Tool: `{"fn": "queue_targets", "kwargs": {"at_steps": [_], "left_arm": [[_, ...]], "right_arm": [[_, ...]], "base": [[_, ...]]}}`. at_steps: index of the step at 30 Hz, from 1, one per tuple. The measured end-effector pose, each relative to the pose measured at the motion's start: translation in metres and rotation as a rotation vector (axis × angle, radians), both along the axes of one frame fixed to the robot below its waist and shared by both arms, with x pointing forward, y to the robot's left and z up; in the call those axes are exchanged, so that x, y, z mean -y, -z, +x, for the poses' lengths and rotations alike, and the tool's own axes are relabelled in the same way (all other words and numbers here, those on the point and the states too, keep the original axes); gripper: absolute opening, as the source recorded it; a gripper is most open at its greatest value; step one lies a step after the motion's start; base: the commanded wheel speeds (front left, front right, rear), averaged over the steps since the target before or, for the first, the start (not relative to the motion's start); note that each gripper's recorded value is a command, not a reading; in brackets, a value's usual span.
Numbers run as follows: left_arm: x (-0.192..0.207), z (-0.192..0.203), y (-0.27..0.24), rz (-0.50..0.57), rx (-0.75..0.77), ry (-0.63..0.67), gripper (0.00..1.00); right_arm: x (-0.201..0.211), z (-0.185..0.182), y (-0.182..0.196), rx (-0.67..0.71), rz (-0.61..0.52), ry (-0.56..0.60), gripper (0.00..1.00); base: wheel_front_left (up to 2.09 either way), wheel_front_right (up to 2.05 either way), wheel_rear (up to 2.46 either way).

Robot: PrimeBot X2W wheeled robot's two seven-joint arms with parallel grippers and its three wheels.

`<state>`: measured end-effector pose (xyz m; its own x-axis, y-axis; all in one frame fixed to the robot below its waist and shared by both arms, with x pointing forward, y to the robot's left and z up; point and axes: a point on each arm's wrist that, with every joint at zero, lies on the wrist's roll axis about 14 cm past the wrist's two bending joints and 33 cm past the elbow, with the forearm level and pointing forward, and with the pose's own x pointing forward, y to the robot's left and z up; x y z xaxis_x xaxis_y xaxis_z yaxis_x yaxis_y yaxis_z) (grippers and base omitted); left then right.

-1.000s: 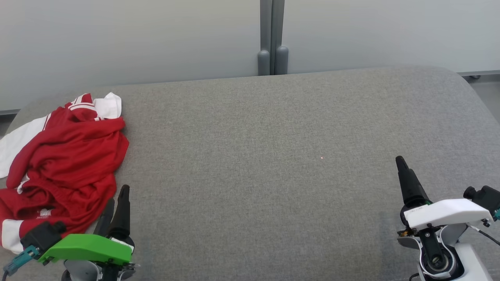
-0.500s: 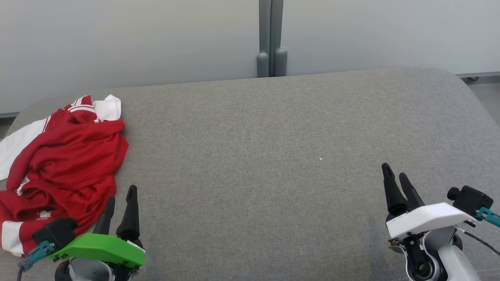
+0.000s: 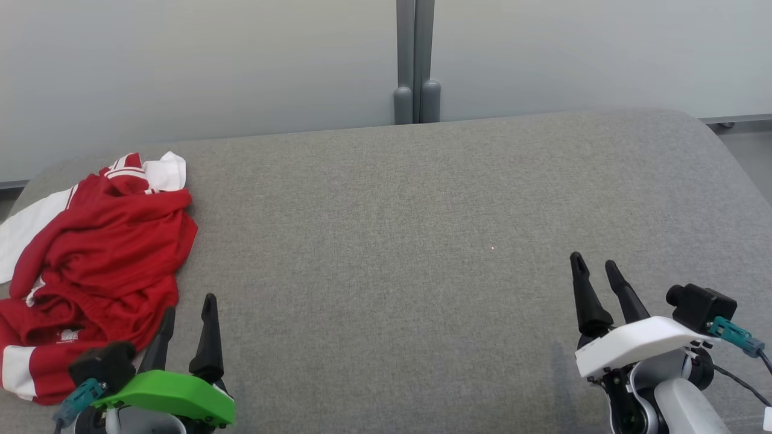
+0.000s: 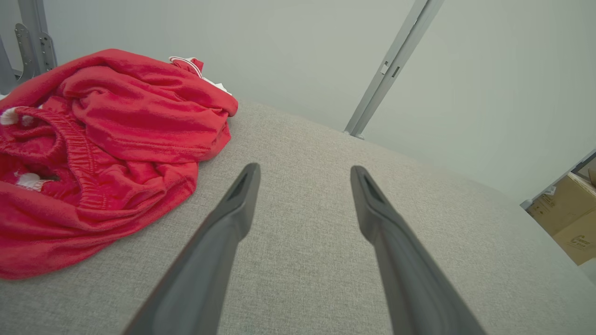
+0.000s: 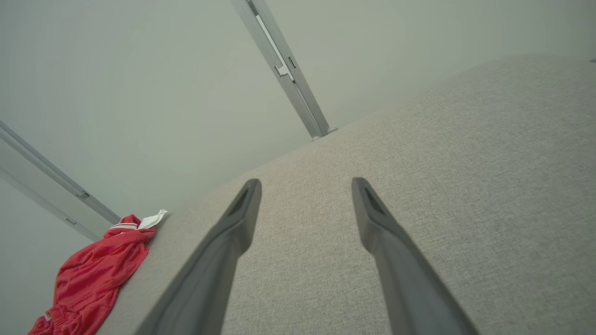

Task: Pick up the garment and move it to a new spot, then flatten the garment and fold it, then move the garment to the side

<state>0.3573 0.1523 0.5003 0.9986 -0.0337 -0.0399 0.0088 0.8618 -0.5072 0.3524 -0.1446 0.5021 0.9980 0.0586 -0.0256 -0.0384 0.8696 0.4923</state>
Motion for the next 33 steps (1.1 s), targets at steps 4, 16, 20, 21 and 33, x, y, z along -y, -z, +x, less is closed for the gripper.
{"fn": "queue_targets", "kwargs": {"at_steps": [4, 16, 20, 21, 33], "left_arm": [[0.001, -0.003, 0.0, 0.055, 0.008, 0.0, 1.0], [0.001, -0.008, -0.005, 0.185, 0.056, -0.013, 1.0], [0.003, -0.009, -0.009, 0.235, 0.079, -0.014, 1.0], [0.004, -0.009, -0.01, 0.244, 0.083, -0.011, 1.0], [0.007, -0.016, -0.013, 0.385, 0.129, -0.016, 1.0]], "right_arm": [[-0.004, -0.001, -0.003, 0.018, -0.054, -0.006, 1.0], [-0.016, -0.009, -0.008, 0.08, -0.222, -0.043, 1.0], [-0.022, -0.011, -0.011, 0.102, -0.274, -0.058, 1.0], [-0.022, -0.011, -0.011, 0.106, -0.29, -0.059, 1.0], [-0.038, -0.018, -0.02, 0.193, -0.452, -0.102, 1.0]], "base": [[0.0, 0.0, 0.0], [0.0, 0.0, 0.0], [0.0, 0.0, 0.0], [0.0, 0.0, 0.0], [0.0, 0.0, 0.0]]}}
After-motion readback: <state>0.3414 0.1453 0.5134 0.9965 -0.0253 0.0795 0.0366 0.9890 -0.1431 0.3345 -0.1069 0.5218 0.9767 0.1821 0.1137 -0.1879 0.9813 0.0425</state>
